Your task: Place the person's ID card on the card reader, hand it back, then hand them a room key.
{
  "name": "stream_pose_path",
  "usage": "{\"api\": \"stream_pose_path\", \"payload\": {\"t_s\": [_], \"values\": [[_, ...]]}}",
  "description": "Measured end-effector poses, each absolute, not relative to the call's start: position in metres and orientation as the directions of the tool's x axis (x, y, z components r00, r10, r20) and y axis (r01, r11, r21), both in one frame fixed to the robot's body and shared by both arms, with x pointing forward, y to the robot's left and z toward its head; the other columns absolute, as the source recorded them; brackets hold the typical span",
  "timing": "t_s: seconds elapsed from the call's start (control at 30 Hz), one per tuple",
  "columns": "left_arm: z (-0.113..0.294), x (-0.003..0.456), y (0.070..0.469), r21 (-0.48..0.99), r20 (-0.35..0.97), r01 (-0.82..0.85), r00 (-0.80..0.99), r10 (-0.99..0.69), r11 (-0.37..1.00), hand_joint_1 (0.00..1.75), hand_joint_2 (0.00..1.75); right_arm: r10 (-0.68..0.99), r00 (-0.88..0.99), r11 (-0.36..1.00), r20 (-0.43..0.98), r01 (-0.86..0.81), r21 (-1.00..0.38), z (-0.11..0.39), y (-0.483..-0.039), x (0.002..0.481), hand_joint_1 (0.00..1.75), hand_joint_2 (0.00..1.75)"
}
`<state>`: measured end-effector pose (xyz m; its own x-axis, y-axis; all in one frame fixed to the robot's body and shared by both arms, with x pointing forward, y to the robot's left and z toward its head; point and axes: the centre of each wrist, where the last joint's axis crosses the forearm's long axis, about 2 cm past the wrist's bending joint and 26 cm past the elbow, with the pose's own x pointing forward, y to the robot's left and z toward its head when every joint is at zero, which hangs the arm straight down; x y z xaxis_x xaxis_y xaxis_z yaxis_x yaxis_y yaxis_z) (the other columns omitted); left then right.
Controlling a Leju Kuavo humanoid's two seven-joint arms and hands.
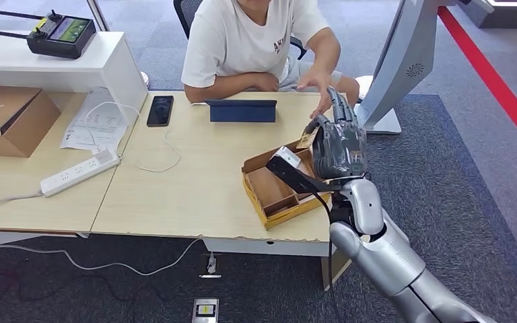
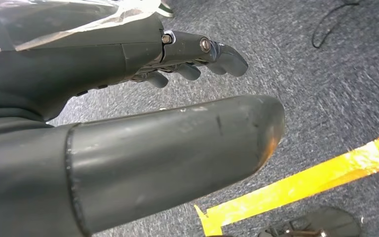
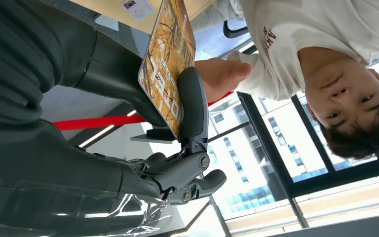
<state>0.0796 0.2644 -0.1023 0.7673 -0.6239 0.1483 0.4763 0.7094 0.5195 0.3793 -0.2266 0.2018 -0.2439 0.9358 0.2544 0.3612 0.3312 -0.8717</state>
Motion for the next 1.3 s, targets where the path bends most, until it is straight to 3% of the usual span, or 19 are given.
{"api": "stream_pose_path", "payload": {"t_s": [0.3,0.67,0.73,0.8,0.87,1.03,1.17,1.3], "values": [[-0.099,0.099,0.263,0.527,0.152,0.508,0.732,-0.664,0.681,0.00,0.00,0.934,-0.280,0.303,0.223,0.283,-0.910,0.248,-0.213,0.419,1.75,1.75],[-0.097,0.103,0.262,0.533,0.142,0.527,0.716,-0.684,0.662,0.00,0.00,0.959,-0.249,0.194,0.132,0.245,-0.950,0.255,-0.192,0.447,1.75,1.75],[-0.098,0.103,0.262,0.533,0.139,0.528,0.716,-0.684,0.662,0.00,0.00,0.963,-0.243,0.175,0.116,0.236,-0.956,0.254,-0.189,0.450,1.62,1.75],[-0.098,0.103,0.262,0.532,0.138,0.529,0.717,-0.684,0.661,0.00,0.00,0.966,-0.238,0.161,0.105,0.230,-0.960,0.253,-0.186,0.452,0.75,1.75],[-0.098,0.103,0.262,0.531,0.137,0.529,0.717,-0.683,0.662,0.00,0.00,0.967,-0.236,0.155,0.100,0.228,-0.961,0.253,-0.183,0.454,0.00,1.75],[-0.098,0.101,0.260,0.529,0.139,0.528,0.718,-0.682,0.664,0.00,0.00,0.963,-0.254,0.157,0.088,0.269,-0.950,0.256,-0.176,0.457,0.00,1.75],[-0.098,0.100,0.260,0.529,0.140,0.529,0.717,-0.683,0.664,0.00,0.00,0.962,-0.269,0.145,0.053,0.336,-0.931,0.263,-0.175,0.460,0.00,0.00],[-0.099,0.096,0.260,0.533,0.142,0.521,0.721,-0.678,0.666,0.00,0.00,0.960,-0.277,0.100,-0.043,0.484,-0.869,0.271,-0.177,0.461,0.00,0.00]]}}
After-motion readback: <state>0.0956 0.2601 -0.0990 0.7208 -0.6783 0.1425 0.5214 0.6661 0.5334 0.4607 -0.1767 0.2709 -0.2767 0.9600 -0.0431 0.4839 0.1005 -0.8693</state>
